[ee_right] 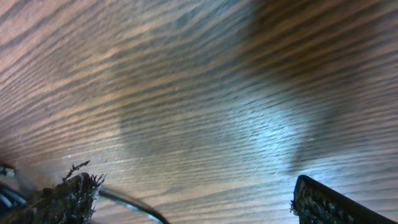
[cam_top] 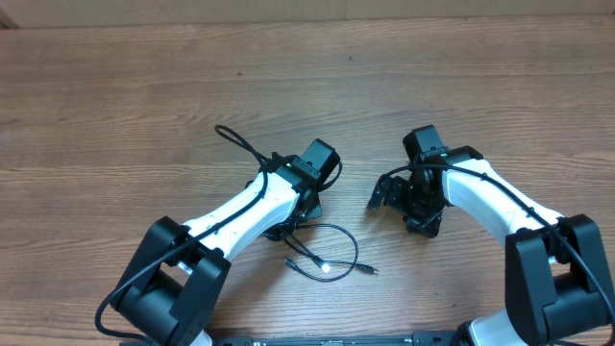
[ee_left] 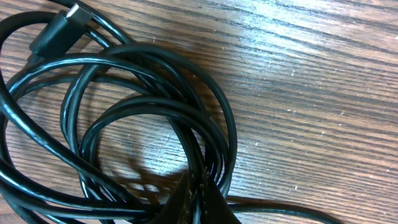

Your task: Untangle cables

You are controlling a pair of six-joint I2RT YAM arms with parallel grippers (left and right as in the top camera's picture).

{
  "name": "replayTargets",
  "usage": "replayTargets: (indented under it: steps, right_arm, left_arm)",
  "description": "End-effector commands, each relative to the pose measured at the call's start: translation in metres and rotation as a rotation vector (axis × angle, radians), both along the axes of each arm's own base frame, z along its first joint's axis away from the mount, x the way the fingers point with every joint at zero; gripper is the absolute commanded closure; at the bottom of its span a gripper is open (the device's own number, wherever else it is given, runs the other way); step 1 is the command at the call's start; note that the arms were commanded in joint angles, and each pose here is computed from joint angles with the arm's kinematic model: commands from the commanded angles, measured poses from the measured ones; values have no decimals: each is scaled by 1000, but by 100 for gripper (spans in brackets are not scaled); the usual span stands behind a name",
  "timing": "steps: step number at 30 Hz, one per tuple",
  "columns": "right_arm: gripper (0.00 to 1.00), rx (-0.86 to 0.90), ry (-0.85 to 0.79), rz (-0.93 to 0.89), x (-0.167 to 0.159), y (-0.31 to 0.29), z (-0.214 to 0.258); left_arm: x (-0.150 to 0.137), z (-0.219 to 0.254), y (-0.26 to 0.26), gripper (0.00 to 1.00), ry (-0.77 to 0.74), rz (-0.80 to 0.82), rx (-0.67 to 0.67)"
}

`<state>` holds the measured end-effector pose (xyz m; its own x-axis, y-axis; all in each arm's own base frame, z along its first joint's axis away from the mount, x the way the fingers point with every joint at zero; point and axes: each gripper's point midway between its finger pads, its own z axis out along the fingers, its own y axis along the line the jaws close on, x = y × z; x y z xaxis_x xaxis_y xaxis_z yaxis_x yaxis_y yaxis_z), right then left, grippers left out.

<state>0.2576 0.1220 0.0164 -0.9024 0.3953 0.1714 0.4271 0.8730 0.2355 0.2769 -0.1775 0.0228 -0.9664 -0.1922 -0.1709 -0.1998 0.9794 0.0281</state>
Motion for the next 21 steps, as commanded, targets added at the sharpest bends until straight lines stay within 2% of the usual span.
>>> replayTargets:
  steps: [1,3,4,7,13,21]
  right_arm:
    - [0,102,15,49,-5,15,6]
    - [0,208,11,115,-9,30,13]
    - [4,302,-1,165,-11,43,21]
    - [5,418,-35,232,-11,59,33]
    - [7,454,-40,231,-10,64,37]
    - [10,496,-116,269,2,77,42]
  left_arm:
    - [7,7,2,96,-12,11,15]
    - [11,18,3,96,-14,23,11]
    - [16,31,2,96,-18,34,-7]
    - [21,54,-5,96,-13,47,-71]
    - [25,86,-22,96,5,-9,-189]
    - [26,90,-21,96,2,-67,-181]
